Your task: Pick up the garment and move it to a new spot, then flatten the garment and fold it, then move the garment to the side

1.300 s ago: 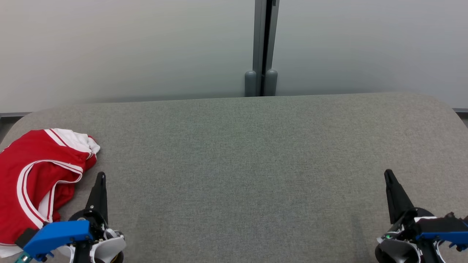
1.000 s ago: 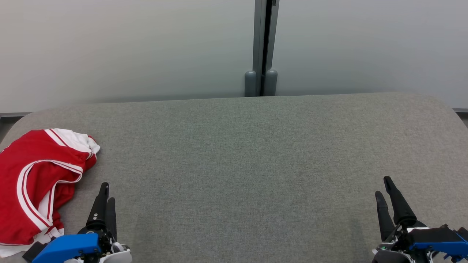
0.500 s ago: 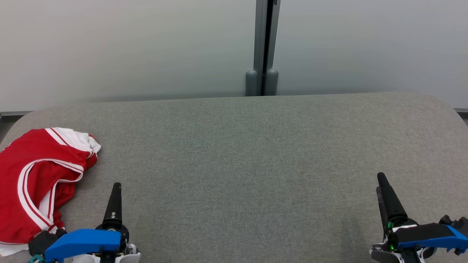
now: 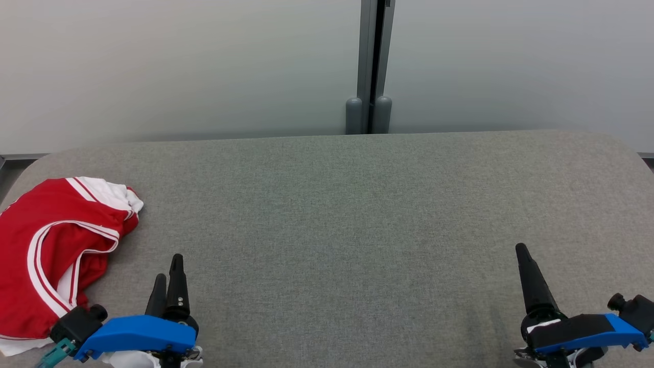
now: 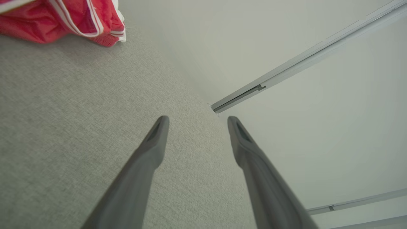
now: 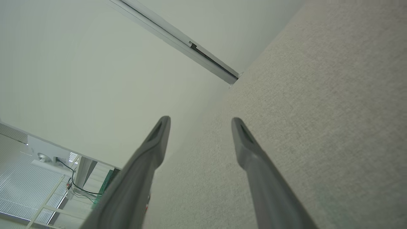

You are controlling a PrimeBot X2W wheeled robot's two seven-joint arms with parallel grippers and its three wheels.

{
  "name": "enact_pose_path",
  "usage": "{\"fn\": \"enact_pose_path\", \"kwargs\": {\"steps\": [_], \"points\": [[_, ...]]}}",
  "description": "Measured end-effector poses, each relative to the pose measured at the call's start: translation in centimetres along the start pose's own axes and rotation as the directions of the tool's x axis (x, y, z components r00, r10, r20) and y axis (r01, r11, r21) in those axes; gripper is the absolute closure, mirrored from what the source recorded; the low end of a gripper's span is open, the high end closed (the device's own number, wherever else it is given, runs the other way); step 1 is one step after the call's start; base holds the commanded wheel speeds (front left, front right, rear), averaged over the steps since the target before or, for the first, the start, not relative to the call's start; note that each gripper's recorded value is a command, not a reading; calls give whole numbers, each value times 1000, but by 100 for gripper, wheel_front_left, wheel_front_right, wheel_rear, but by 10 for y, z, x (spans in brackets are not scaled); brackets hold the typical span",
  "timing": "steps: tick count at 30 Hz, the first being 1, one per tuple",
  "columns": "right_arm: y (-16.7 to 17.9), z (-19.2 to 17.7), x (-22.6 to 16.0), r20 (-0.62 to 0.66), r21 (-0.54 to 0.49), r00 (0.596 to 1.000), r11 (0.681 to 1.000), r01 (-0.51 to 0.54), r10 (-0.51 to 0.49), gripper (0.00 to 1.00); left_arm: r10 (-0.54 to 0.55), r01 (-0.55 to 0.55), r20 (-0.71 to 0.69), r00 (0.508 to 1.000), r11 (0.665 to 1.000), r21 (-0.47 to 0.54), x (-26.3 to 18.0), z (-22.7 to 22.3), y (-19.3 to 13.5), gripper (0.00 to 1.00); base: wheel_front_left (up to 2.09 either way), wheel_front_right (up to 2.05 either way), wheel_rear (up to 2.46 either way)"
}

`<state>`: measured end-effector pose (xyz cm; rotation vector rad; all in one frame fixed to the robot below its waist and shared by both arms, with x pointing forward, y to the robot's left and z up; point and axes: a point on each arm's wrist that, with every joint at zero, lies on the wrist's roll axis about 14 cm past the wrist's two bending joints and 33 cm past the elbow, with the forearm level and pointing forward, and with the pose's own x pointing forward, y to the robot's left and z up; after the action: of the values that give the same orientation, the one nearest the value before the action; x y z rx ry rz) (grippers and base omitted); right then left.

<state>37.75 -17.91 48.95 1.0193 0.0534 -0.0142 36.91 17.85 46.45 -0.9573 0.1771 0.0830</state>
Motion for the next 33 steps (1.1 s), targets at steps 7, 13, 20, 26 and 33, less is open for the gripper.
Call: {"fn": "enact_pose_path", "kwargs": {"steps": [7, 13, 20, 26, 33], "points": [[3, -3, -1, -1, -135, 1000, 991, -13, 13, 0, -8, 7, 1, 1000, 992, 127, -2, -5, -3, 0, 0, 0, 0], [5, -6, -1, -11, -213, 1000, 977, -25, 24, 0, -15, 13, 8, 1000, 978, 210, -4, -5, -5, 0, 0, 0, 0], [9, -7, 0, -14, -292, 999, 956, -42, 40, 0, -23, 19, 11, 1000, 954, 300, -6, -8, -6, 0, 0, 0, 0], [10, -8, -1, -17, -358, 999, 932, -51, 48, 0, -34, 26, 16, 999, 927, 375, -8, -9, -8, 0, 0, 0, 0], [10, -12, -3, -36, -433, 998, 900, -60, 49, 0, -51, 39, 12, 999, 879, 474, -11, -13, -9, 0, 0, 0, 0]]}}
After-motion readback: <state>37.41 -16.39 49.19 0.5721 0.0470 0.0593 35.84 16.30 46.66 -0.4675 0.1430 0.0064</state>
